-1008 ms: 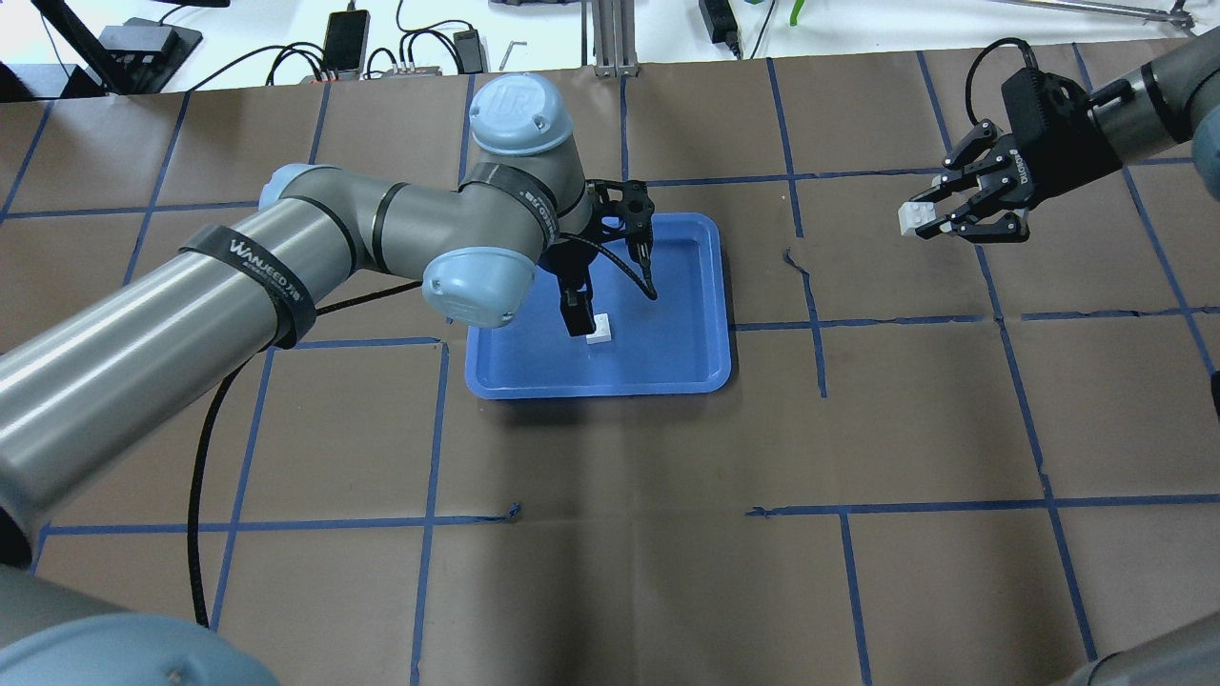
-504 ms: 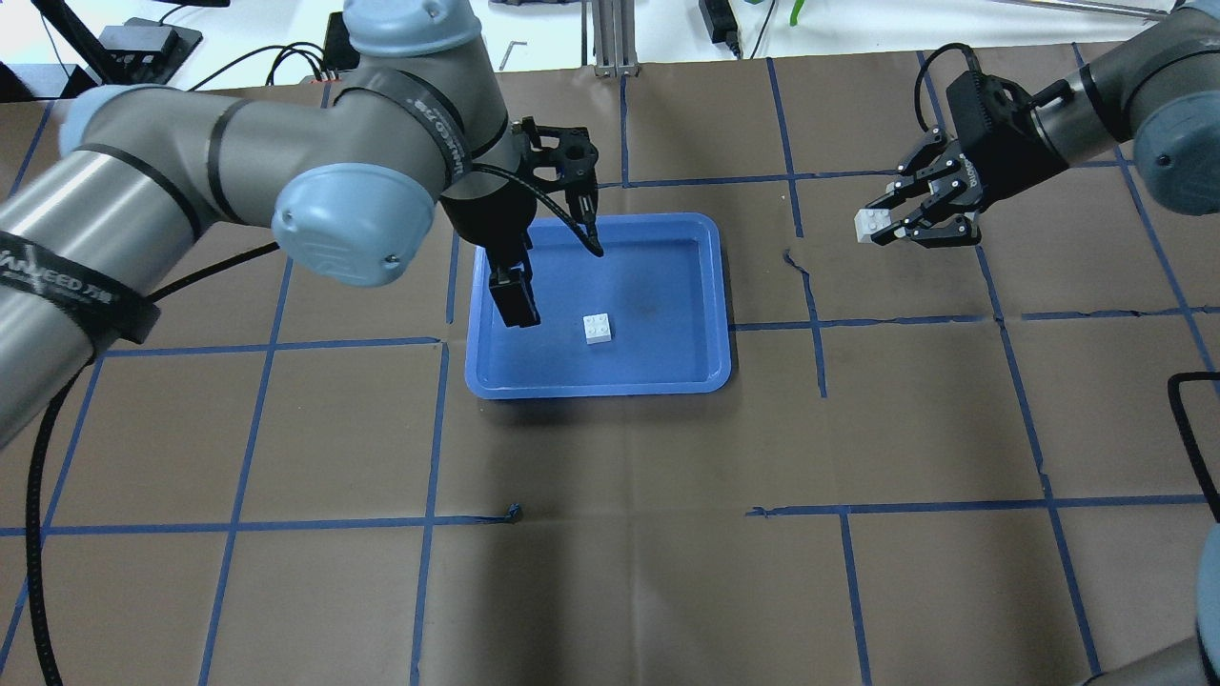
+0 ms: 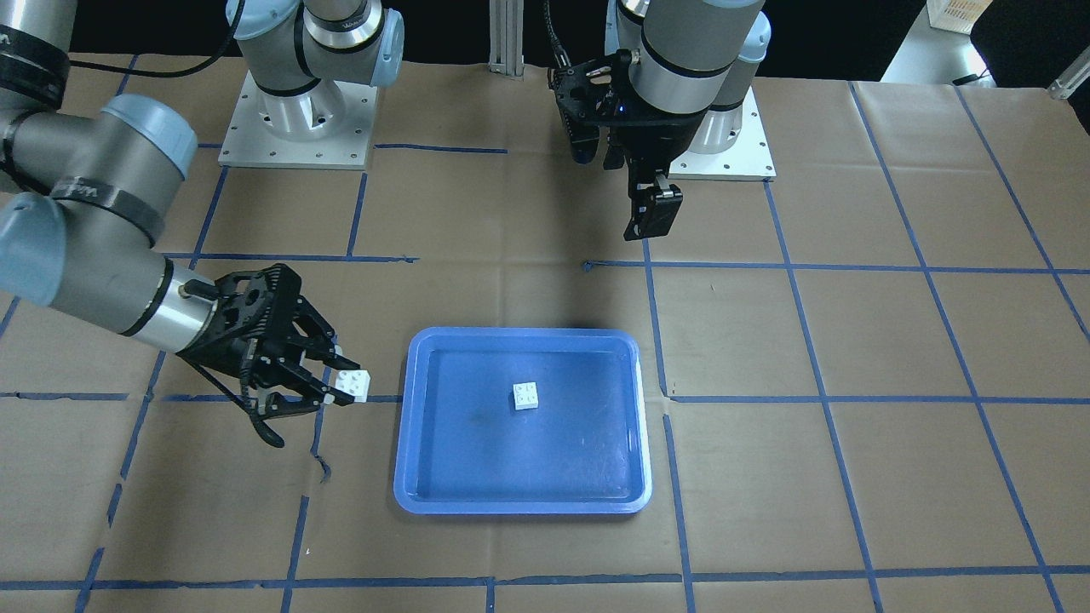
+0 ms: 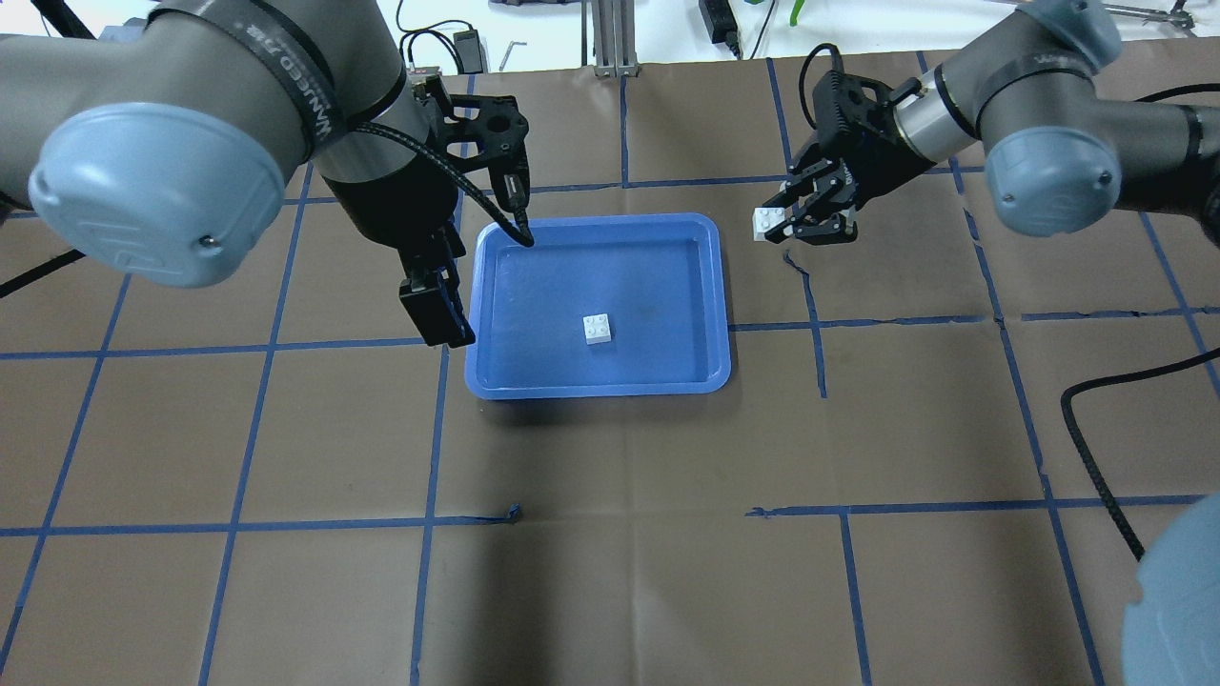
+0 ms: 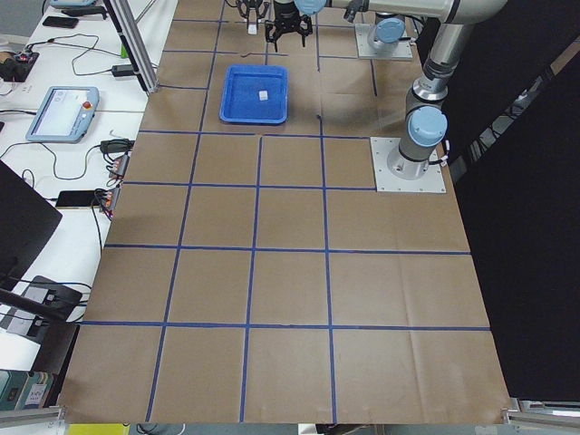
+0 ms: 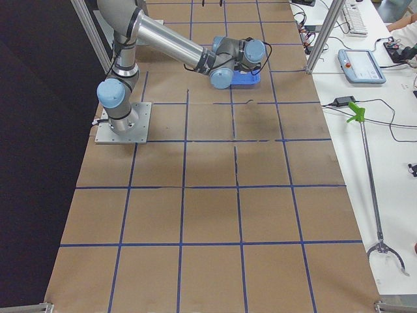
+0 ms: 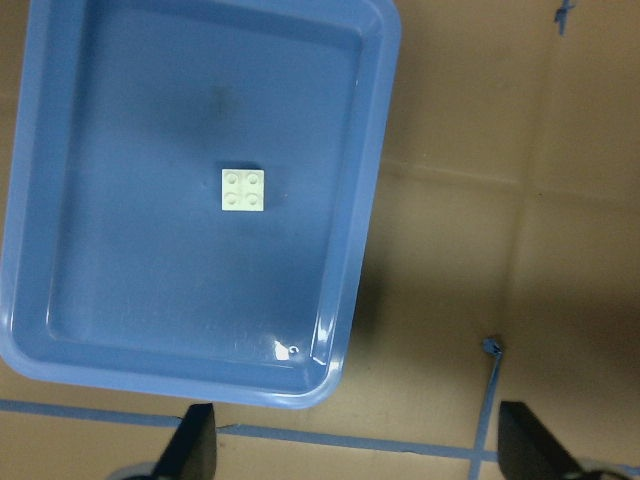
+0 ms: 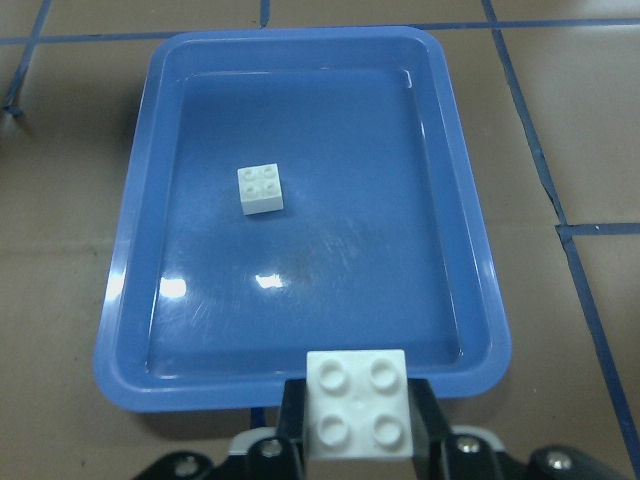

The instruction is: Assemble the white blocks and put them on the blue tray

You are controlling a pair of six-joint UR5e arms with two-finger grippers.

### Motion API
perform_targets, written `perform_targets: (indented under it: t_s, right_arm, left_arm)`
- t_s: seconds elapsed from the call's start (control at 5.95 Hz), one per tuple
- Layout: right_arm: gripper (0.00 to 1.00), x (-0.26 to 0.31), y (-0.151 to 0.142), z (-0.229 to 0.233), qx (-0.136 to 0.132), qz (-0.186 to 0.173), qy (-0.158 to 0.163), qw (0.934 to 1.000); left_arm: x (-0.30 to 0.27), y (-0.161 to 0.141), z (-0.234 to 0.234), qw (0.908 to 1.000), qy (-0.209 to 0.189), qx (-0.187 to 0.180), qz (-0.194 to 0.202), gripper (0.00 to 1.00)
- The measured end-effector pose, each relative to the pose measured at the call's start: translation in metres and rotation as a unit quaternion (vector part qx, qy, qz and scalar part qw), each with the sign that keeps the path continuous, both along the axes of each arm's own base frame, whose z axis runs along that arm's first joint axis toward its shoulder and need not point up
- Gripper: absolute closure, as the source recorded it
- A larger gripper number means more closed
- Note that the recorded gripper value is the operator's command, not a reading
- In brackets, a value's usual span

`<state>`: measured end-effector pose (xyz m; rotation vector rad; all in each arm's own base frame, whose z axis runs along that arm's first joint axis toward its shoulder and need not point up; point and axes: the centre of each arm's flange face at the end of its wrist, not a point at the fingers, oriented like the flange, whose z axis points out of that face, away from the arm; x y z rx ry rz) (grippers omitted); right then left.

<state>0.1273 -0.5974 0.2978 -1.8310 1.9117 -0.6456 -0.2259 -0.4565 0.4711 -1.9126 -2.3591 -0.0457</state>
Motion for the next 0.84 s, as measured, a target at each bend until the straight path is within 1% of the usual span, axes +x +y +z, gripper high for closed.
perform_targets:
  t_s: [0.17, 0.34, 0.5, 0.67, 0.84]
  right_arm:
    - [0.74, 0.040, -0.001, -0.014, -0.006, -0.018, 0.000, 0.9998]
    - [0.74, 0.074, -0.003, -0.036, -0.008, -0.031, -0.001, 0.9995]
    - [0.74, 0.096, -0.001, -0.066, -0.007, -0.033, -0.001, 0.9994]
    - [0.74, 0.105, 0.008, -0.093, -0.005, -0.033, -0.001, 0.9994]
    - [0.74, 0.108, 0.017, -0.108, -0.004, -0.032, -0.002, 0.9995]
  left_arm:
    - [0.017, 0.000, 0.005, 0.9991, -0.002, -0.003, 0.042, 0.01]
    - [0.040, -0.007, 0.006, 0.9930, -0.010, -0.001, 0.118, 0.01]
    - [0.065, -0.016, 0.010, 0.9791, -0.017, -0.005, 0.202, 0.01]
    - [0.082, -0.019, 0.019, 0.9581, -0.021, -0.013, 0.285, 0.01]
    - [0.087, -0.016, 0.031, 0.9282, -0.021, -0.026, 0.371, 0.01]
